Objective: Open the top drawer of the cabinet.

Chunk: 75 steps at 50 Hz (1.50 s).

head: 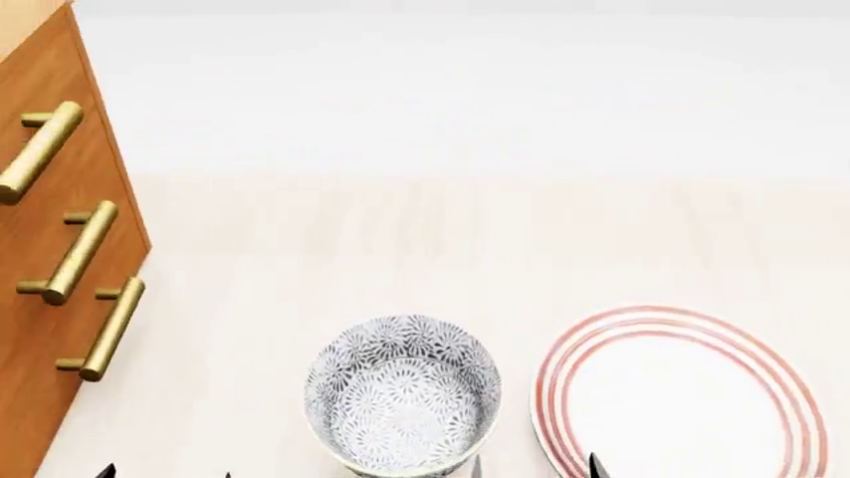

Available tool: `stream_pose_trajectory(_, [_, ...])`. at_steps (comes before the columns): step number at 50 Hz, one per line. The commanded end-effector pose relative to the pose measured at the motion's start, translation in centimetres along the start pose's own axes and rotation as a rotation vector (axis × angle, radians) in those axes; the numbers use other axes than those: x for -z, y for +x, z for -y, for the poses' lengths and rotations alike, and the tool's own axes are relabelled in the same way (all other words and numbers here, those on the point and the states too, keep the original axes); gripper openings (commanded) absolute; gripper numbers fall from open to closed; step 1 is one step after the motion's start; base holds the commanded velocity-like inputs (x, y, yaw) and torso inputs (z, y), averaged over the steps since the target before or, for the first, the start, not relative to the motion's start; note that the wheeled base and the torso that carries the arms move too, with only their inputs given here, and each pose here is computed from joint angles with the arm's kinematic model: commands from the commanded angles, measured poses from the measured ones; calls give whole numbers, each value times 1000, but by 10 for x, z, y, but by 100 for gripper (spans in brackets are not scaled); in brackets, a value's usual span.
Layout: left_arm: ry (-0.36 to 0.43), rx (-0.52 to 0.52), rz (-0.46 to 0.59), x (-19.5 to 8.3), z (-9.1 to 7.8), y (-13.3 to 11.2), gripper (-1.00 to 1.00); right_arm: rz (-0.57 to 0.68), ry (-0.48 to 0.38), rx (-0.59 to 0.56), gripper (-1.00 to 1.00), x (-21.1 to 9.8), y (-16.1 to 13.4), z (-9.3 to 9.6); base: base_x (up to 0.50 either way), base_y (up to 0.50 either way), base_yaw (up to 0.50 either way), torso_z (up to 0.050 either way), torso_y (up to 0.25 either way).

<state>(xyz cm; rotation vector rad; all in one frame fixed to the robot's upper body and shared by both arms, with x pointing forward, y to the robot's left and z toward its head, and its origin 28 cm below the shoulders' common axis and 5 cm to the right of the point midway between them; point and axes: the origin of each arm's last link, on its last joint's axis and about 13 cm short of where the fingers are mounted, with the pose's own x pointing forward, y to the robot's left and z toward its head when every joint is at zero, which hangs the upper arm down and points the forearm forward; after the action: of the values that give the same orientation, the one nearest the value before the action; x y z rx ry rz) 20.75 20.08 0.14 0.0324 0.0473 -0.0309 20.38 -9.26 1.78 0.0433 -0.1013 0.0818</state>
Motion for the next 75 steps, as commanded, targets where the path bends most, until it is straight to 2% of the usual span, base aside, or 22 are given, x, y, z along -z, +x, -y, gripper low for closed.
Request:
stream_pose_trajectory(1, [-21,1,13,-3,0,1,100,10,1,7,100,-2,2,0,0,500,0,0,0])
stream_pose_trajectory(7, [-21,0,12,-2,0,1,100,6,-7,6,100,-1,1,0,0,500,0,0,0])
stream_pose_trajectory(23, [-14,-14,10,-3,-2,2,100,-11,0,6,100,1,1,0,0,0,0,0,0])
stream_pose_trajectory(26, [1,-31,6,-4,-5,5,100,-13,-2,6,100,2,1,0,0,0,0,0,0])
stream_pose_trajectory(29, [50,-46,-1,-5,-8,8,100,-15,-2,6,100,2,1,0,0,0,0,0,0])
stream_pose_trajectory(30, [114,-34,-3,-5,-10,11,100,-15,-4,6,100,2,1,0,0,0,0,0,0])
stream_pose_trajectory(32, [111,-26,-15,-6,-10,13,100,-16,-3,6,100,2,1,0,0,0,0,0,0])
stream_pose_trajectory(36, [304,-12,0,-14,-13,23,100,-17,-5,6,100,3,1,0,0,0,0,0,0])
stream_pose_trajectory(37, [317,-10,10,-16,-14,24,100,-18,-4,6,100,3,0,0,0,0,0,0,0])
stream_pose_trajectory(38, [388,-11,24,-21,-15,28,100,-18,-5,6,100,3,0,0,0,0,0,0,0])
stream_pose_trajectory(39, [424,-9,36,-26,-15,31,100,-19,-5,7,100,3,0,0,0,0,0,0,0])
stream_pose_trajectory(41, [480,-22,49,-34,-16,38,100,-18,-6,6,100,3,0,-1,0,0,0,0,0])
stream_pose_trajectory(43, [487,-24,55,-39,-17,43,100,-17,-7,5,100,3,0,-1,0,0,0,0,0])
stream_pose_trajectory(45, [581,-30,80,-47,-20,50,100,-18,-8,7,100,3,0,-1,0,0,0,0,0])
stream_pose_trajectory(49, [696,-21,106,-53,-21,56,100,-20,-9,7,100,3,0,-1,0,0,0,0,0])
stream_pose_trajectory(53, [843,-9,122,-57,-22,58,100,-19,-9,7,100,3,-1,-1,0,0,0,0,0])
stream_pose_trajectory(57, [912,-14,132,-62,-24,61,100,-20,-8,8,100,4,0,0,0,0,0,0,0])
stream_pose_trajectory(58, [952,-28,137,-63,-25,63,100,-20,-8,10,100,4,0,0,0,0,0,0,0])
stream_pose_trajectory(62, [968,-24,127,-65,-25,65,100,-19,-7,11,100,3,0,0,0,0,0,0,0])
stream_pose_trajectory(66, [1028,-27,127,-66,-27,66,100,-20,-6,13,100,3,1,0,0,0,0,0,0])
stream_pose_trajectory(68, [1110,-22,134,-65,-27,66,100,-20,-5,14,100,3,1,0,0,0,0,0,0])
stream_pose_trajectory(75, [1231,1,129,-70,-31,66,100,-19,-4,16,100,3,1,1,0,0,0,0,0])
